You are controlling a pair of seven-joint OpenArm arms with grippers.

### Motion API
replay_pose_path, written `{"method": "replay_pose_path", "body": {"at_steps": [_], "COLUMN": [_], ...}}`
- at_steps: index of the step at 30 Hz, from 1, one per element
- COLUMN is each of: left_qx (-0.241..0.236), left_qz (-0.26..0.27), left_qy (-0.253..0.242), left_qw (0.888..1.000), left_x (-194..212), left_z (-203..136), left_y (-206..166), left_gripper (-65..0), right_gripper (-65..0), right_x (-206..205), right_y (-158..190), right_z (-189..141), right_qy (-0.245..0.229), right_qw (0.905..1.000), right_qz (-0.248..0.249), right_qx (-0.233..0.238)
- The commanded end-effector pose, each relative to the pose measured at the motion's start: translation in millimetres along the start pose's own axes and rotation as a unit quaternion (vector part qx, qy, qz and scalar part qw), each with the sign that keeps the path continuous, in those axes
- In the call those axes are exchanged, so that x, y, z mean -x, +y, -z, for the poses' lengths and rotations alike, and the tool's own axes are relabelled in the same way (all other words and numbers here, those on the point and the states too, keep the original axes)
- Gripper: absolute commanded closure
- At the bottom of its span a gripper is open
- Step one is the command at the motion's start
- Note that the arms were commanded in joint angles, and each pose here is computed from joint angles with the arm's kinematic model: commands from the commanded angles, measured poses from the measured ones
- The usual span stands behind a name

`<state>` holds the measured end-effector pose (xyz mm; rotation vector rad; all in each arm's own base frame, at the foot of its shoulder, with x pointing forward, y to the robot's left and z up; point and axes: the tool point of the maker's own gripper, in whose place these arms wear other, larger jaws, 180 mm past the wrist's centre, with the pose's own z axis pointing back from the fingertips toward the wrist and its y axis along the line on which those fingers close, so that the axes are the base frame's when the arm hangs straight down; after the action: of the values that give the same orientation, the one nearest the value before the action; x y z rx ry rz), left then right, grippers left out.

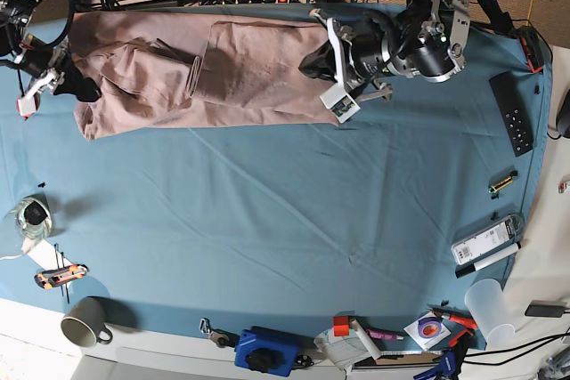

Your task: Fold the T-shirt properly

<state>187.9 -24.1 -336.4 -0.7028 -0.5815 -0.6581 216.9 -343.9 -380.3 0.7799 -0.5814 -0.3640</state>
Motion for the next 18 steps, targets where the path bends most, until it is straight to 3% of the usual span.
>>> {"method": "replay_pose_path", "body": {"at_steps": [1,8,13,18], "left_qx": [0.006,0.006,0.006,0.007], "left_qz": [0.010,0.010,0.010,0.009], "left_qy": [-0.028,-0.033,-0.033,-0.034], "left_qw": [1.000,0.999,0.999,0.999], "left_x": [-14.3,-16.1,-16.3,-16.6], "left_z": [-3.3,-3.4,-3.4,-3.4], "left_y": [-3.9,-4.1,-4.0,-4.4], "left_gripper": [0.0,0.0,0.0,0.0], "right_gripper": [-24.4,-24.4,-23.9,-4.3], "right_x": [0.3,35.9,48.1,47.1], "right_y": [0.3,2.3,3.1,3.7], "right_z": [-1.4,21.6,28.0,28.5], "right_qy": [0.020,0.099,0.125,0.125], "right_qw": [0.9997,0.9949,0.9920,0.9920], "right_qz": [-0.012,-0.016,-0.017,-0.018], "right_qx": [0.008,0.005,0.004,0.003]}}
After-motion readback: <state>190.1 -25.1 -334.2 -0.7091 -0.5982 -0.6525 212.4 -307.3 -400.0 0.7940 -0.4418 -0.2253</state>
